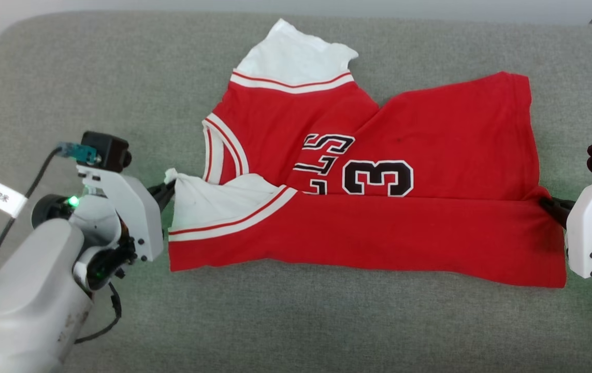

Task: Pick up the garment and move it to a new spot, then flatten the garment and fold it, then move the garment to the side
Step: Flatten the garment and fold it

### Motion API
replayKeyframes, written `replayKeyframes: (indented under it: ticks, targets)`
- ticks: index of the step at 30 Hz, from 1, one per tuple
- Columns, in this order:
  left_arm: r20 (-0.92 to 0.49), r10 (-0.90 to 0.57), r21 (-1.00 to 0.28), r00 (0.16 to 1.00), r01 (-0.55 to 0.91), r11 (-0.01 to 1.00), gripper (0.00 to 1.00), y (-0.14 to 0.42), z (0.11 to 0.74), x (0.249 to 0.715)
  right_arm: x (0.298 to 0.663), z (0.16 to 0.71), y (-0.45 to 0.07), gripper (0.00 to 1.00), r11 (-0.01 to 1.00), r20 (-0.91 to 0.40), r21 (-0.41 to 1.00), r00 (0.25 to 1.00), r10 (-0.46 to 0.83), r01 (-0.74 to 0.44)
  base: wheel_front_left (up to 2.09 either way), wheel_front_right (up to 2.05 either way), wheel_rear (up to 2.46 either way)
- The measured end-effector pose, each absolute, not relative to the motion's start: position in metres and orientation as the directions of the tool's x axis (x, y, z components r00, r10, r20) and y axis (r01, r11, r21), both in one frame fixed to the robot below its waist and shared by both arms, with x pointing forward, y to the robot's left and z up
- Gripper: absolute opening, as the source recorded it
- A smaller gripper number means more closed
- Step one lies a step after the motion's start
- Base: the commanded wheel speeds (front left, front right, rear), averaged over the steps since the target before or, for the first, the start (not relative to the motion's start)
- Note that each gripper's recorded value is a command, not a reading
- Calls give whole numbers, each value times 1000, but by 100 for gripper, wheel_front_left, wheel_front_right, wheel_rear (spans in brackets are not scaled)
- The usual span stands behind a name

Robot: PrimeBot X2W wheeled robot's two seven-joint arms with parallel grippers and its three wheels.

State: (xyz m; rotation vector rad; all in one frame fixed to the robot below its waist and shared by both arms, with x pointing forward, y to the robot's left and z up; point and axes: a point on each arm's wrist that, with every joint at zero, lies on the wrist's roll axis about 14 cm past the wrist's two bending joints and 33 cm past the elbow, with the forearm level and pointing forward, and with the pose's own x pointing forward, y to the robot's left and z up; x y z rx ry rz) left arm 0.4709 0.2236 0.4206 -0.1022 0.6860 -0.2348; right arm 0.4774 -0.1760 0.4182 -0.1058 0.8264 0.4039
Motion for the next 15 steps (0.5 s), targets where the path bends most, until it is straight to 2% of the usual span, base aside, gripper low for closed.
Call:
replayKeyframes:
  ticks: [1, 2, 3, 9, 15]
  targets:
    - [-610, -243, -168, 754, 177, 970, 83, 225, 424, 472, 477, 420, -175, 73, 917, -731, 61, 608, 310, -394, 0, 0, 0]
    - [-605, -240, -166, 759, 174, 970, 100, 226, 427, 473, 477, 421, -175, 88, 916, -732, 60, 607, 310, -396, 0, 0, 0]
    - [-599, -237, -165, 765, 172, 971, 100, 227, 430, 474, 477, 424, -174, 100, 916, -729, 63, 608, 313, -396, 0, 0, 0]
    - [-557, -198, -148, 807, 138, 979, 100, 239, 455, 474, 480, 447, -169, 100, 910, -685, 49, 649, 331, -413, 0, 0, 0]
    - [-451, -179, -127, 874, 136, 983, 100, 245, 491, 469, 478, 472, -164, 100, 902, -615, 27, 705, 354, -430, 0, 0, 0]
